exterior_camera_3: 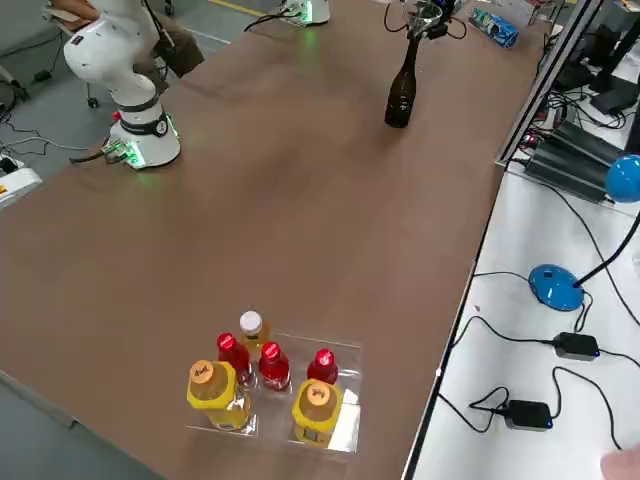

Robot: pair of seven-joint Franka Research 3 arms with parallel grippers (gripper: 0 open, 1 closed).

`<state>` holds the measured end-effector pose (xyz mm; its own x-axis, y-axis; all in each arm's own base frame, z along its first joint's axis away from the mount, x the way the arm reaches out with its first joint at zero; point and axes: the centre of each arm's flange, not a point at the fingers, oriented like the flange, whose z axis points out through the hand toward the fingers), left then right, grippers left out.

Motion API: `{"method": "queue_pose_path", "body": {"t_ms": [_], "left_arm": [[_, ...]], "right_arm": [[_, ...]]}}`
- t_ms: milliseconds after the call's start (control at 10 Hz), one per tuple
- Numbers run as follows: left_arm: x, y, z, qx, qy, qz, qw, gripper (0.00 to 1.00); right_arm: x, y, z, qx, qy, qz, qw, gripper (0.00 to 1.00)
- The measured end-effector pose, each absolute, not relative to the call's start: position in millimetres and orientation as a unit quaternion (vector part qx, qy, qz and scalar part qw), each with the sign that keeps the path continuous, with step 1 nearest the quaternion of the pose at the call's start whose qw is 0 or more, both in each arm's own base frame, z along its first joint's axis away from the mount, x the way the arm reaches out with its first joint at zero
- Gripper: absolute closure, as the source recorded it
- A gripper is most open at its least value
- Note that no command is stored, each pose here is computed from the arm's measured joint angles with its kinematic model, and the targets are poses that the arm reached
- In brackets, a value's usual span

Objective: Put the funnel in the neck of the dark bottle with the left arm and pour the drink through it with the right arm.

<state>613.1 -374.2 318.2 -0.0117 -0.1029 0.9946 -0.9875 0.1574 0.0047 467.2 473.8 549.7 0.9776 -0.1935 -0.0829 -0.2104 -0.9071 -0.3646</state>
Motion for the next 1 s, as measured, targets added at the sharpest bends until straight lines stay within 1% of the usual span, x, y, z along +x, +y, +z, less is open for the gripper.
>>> {"method": "queue_pose_path", "body": {"t_ms": [1000], "left_arm": [[613.3, -373.8, 318.2, 0.483, -0.564, 0.433, 0.51, 0.75]], "right_arm": [[468.5, 485.9, 552.9, -0.96, 0.169, 0.07, 0.213, 0.56]]}}
